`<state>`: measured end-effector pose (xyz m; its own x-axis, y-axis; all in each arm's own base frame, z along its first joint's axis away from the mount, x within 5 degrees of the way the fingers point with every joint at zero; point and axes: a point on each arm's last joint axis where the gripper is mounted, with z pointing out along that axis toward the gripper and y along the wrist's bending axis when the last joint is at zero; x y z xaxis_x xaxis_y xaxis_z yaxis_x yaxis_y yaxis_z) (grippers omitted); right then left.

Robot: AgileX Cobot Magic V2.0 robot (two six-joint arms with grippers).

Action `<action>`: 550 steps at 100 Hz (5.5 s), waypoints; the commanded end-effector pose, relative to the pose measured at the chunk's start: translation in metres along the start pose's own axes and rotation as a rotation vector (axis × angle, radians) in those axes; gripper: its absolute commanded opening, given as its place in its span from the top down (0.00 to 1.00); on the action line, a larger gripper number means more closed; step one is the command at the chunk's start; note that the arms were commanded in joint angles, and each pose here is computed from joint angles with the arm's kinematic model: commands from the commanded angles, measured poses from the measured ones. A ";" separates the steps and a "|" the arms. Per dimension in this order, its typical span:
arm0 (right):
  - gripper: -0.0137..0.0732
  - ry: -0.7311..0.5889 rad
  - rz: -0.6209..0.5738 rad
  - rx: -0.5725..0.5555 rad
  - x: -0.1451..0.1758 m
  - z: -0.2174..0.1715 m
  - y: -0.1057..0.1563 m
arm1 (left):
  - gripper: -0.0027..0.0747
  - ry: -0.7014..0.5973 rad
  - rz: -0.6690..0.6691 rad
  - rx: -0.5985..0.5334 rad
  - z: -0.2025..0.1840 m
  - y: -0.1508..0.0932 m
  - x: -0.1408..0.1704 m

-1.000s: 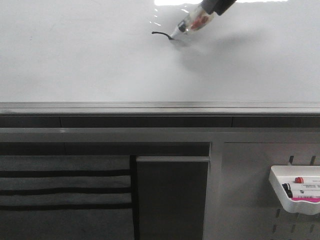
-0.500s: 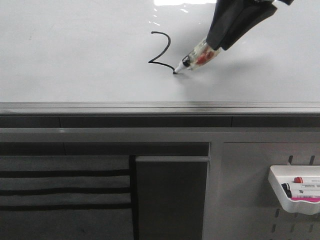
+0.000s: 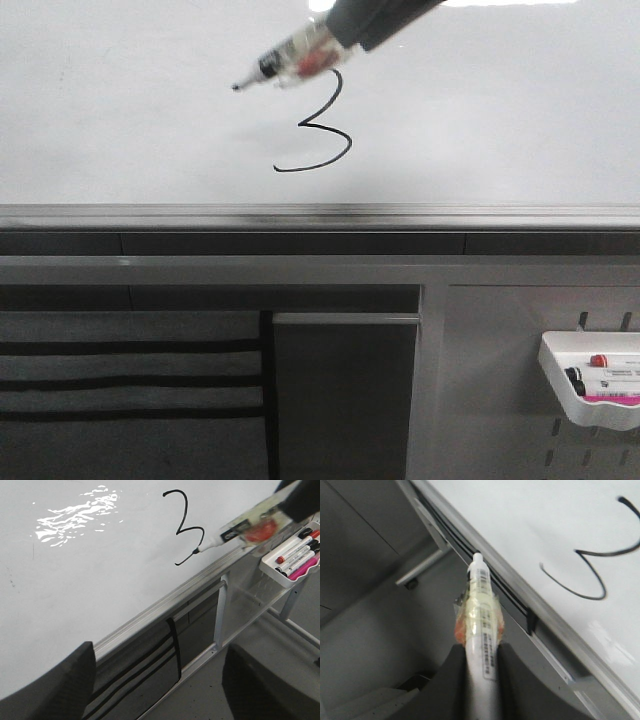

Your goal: Write number 3 on whiteboard

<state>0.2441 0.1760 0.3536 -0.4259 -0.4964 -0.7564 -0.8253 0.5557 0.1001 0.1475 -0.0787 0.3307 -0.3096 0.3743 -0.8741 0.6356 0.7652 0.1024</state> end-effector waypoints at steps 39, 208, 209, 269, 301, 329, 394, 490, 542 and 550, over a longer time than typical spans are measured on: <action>0.80 -0.226 -0.407 0.047 0.020 -0.088 0.050 | 0.33 -0.088 -0.026 -0.037 -0.007 0.004 -0.013; 0.80 -0.128 -0.758 0.002 0.022 -0.054 0.038 | 0.53 0.003 0.699 0.375 0.083 -0.078 -0.081; 0.80 -0.127 -0.762 0.001 0.022 -0.054 0.038 | 0.53 0.002 0.699 0.374 0.083 -0.078 -0.081; 0.80 -0.162 -0.766 -0.026 0.020 -0.054 0.041 | 0.82 0.015 0.699 0.387 0.082 -0.078 -0.080; 0.74 -0.150 -0.766 -0.052 0.022 -0.054 0.043 | 0.82 0.014 0.696 0.389 0.082 -0.078 -0.080; 0.67 -0.152 -0.765 -0.048 0.022 -0.054 0.043 | 0.93 0.013 0.692 0.390 0.082 -0.079 -0.080; 0.41 -0.190 -0.411 0.248 0.029 -0.103 0.003 | 0.99 0.077 0.401 0.177 0.089 -0.015 -0.077; 0.41 -0.196 -0.329 0.235 0.035 -0.117 0.003 | 0.99 -0.036 -0.360 -0.464 0.118 0.123 0.011; 0.41 -0.201 -0.293 0.200 0.036 -0.117 0.006 | 0.48 -0.024 -0.357 -0.453 0.118 0.121 0.012; 0.41 -0.201 -0.293 0.200 0.036 -0.117 0.006 | 0.48 -0.024 -0.356 -0.453 0.118 0.121 0.012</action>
<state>0.1840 0.0842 0.3874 -0.1161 -0.5806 -0.8059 -0.8286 0.5040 -0.2438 0.3014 -0.0439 0.2542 -0.5202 0.0673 -0.8514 0.1524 0.9882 -0.0150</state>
